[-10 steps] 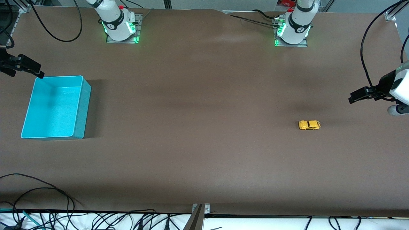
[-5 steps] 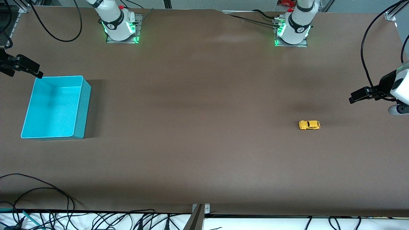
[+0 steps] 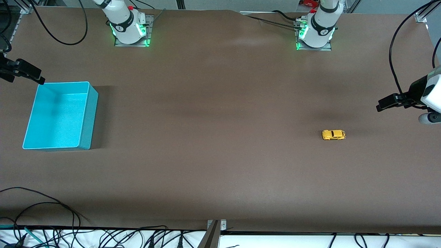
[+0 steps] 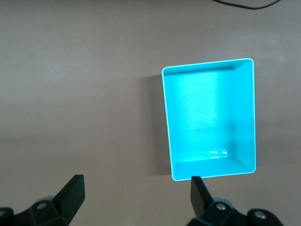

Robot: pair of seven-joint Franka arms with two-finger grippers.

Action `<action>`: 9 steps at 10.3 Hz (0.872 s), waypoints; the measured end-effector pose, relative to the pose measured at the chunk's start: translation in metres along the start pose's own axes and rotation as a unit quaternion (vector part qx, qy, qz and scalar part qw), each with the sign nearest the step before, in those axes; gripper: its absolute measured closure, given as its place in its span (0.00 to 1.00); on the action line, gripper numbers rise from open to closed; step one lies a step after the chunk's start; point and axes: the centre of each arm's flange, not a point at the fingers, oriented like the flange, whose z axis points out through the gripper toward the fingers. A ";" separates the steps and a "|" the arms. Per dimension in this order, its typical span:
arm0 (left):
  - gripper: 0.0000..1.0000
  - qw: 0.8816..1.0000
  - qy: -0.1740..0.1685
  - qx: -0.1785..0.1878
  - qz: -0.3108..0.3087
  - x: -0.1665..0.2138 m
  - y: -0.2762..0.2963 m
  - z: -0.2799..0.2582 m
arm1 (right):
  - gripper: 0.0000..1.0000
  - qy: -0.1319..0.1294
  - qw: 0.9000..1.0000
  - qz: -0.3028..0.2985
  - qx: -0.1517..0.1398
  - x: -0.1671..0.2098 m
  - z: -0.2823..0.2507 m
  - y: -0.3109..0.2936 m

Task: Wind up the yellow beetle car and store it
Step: 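Lower the left gripper toward the yellow beetle car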

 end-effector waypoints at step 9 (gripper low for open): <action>0.00 1.000 -0.003 0.000 -0.012 0.000 -0.002 0.001 | 0.00 -0.001 1.000 -0.001 0.000 0.000 0.001 -0.001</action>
